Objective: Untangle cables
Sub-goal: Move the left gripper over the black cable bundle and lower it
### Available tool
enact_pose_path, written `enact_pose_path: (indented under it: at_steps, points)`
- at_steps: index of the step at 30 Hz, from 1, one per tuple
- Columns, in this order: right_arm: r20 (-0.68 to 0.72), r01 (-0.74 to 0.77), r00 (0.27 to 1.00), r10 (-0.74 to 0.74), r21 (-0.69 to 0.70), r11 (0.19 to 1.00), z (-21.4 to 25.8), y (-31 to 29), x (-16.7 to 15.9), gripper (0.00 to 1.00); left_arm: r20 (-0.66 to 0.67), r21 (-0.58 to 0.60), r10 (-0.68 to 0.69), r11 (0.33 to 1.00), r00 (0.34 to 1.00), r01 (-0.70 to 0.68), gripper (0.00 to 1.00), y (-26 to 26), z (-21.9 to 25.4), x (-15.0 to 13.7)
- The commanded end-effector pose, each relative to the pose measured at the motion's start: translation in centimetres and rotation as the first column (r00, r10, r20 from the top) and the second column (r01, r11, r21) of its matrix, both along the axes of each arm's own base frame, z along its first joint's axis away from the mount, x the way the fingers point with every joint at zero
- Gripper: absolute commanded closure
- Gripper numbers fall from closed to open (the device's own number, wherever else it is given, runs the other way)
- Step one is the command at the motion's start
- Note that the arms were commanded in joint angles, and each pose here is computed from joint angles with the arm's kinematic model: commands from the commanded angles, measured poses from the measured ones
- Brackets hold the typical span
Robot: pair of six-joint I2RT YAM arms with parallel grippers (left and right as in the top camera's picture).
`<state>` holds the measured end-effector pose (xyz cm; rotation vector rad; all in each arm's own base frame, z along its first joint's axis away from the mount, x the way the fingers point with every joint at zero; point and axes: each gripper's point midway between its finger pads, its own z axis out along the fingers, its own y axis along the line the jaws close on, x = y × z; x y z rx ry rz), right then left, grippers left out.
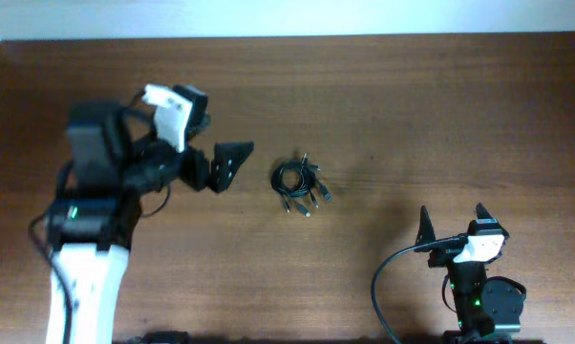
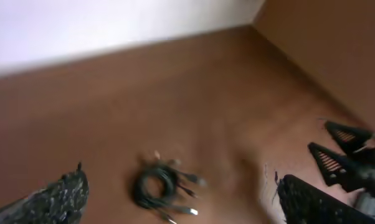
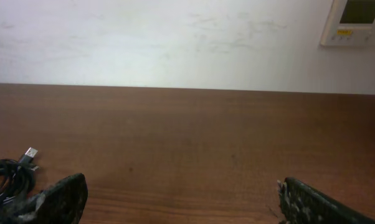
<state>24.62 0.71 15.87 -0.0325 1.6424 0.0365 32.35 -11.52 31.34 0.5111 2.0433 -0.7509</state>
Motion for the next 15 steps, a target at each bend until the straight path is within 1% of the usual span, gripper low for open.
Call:
enact_pose_path:
  at_steps: [1, 2, 3, 4, 5, 7, 9, 11, 15]
  points:
    - [-0.005, -0.007, 1.000, 0.007, 0.004, 1.000, -0.3, 0.2, 0.0, 0.01, -0.180, -0.069, 0.048, 0.996, 0.983, -0.061, 0.01, -0.1, -1.4, 1.5]
    - [-0.005, -0.007, 1.000, 0.007, 0.004, 1.000, -0.3, 0.2, 0.0, 0.02, -0.262, 0.056, 0.161, 0.987, 0.952, -0.151, 0.01, 1.2, -3.2, 2.2]
    - [-0.005, -0.007, 1.000, 0.007, 0.004, 1.000, -0.3, 0.2, 0.0, 0.02, -0.301, 0.182, 0.257, 0.961, 0.918, -0.210, 0.01, 2.4, -4.5, 2.5]
    - [-0.005, -0.007, 1.000, 0.007, 0.004, 1.000, -0.3, 0.2, 0.0, 0.02, -0.315, 0.306, 0.333, 0.922, 0.889, -0.237, 0.01, 3.2, -5.8, 2.7]
    - [-0.005, -0.007, 1.000, 0.007, 0.004, 1.000, -0.3, 0.2, 0.0, 0.02, -0.317, 0.339, 0.338, 0.913, 0.886, -0.227, 0.01, 2.8, -6.4, 2.9]
    - [-0.005, -0.007, 1.000, 0.007, 0.004, 1.000, -0.3, 0.2, 0.0, 0.02, -0.352, 0.360, 0.290, 0.920, 0.890, -0.157, 0.01, 0.5, -8.2, 3.1]
    - [-0.005, -0.007, 1.000, 0.007, 0.004, 1.000, -0.3, 0.2, 0.0, 0.01, -0.400, 0.376, 0.257, 0.921, 0.880, -0.098, 0.01, -1.1, -10.2, 3.2]
    - [-0.005, -0.007, 1.000, 0.007, 0.004, 1.000, -0.3, 0.2, 0.0, 0.02, -0.493, 0.349, 0.203, 0.937, 0.846, -0.022, 0.01, -3.2, -12.9, 3.1]
    - [-0.005, -0.007, 1.000, 0.007, 0.004, 1.000, -0.3, 0.2, 0.0, 0.02, -0.576, 0.369, 0.220, 0.929, 0.788, 0.011, 0.01, -3.5, -16.5, 3.4]
